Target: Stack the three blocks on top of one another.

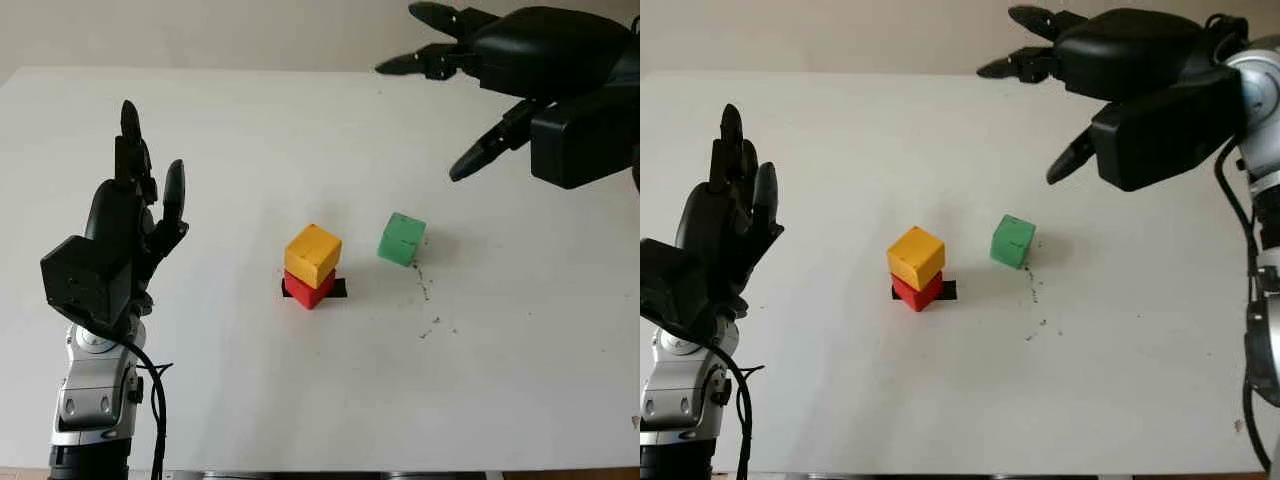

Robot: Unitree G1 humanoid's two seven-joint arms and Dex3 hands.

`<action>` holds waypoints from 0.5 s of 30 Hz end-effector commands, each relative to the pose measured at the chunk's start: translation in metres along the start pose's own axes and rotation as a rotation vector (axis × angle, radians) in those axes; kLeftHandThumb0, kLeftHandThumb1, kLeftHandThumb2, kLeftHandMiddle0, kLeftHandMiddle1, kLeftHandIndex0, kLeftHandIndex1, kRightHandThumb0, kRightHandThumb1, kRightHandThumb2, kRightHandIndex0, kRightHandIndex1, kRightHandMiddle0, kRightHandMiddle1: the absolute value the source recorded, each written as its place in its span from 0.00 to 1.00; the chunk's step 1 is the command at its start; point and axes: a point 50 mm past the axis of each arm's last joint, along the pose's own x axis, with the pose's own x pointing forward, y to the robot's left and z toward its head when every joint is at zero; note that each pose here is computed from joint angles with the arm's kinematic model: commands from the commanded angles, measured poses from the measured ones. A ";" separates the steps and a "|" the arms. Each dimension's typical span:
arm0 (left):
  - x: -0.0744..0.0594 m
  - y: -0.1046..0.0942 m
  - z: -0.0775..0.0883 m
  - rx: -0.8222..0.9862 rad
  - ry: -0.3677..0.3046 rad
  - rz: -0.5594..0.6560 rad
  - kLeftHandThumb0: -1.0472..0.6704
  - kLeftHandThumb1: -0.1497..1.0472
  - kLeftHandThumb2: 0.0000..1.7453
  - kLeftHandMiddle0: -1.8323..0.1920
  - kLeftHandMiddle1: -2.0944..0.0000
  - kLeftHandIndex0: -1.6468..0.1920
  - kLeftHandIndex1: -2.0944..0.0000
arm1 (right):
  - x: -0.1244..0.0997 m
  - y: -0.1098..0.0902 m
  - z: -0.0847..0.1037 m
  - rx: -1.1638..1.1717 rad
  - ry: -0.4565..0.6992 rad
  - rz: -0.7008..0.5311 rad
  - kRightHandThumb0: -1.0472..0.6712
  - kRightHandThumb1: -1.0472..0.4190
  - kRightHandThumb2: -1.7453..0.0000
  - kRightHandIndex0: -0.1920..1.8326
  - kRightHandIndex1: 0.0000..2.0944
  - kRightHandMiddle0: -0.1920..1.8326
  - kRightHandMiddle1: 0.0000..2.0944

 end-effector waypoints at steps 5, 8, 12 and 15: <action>0.002 0.001 0.002 0.013 -0.009 -0.006 0.12 1.00 0.36 1.00 0.99 1.00 0.99 | 0.000 0.018 0.002 -0.126 -0.022 0.058 0.22 0.13 0.97 0.04 0.03 0.23 0.08; 0.002 0.001 0.002 0.016 -0.007 -0.005 0.12 1.00 0.36 1.00 0.99 1.00 0.99 | 0.005 0.029 0.006 -0.192 -0.053 0.072 0.22 0.14 0.97 0.05 0.03 0.24 0.08; 0.002 0.000 0.002 0.017 -0.006 -0.002 0.12 1.00 0.35 1.00 0.98 1.00 0.98 | 0.011 0.041 0.011 -0.225 -0.094 0.072 0.22 0.13 0.97 0.06 0.03 0.24 0.07; 0.002 0.000 0.002 0.016 -0.005 -0.005 0.12 1.00 0.35 1.00 0.98 1.00 0.98 | 0.014 0.049 0.014 -0.243 -0.128 0.044 0.23 0.13 0.97 0.07 0.03 0.25 0.07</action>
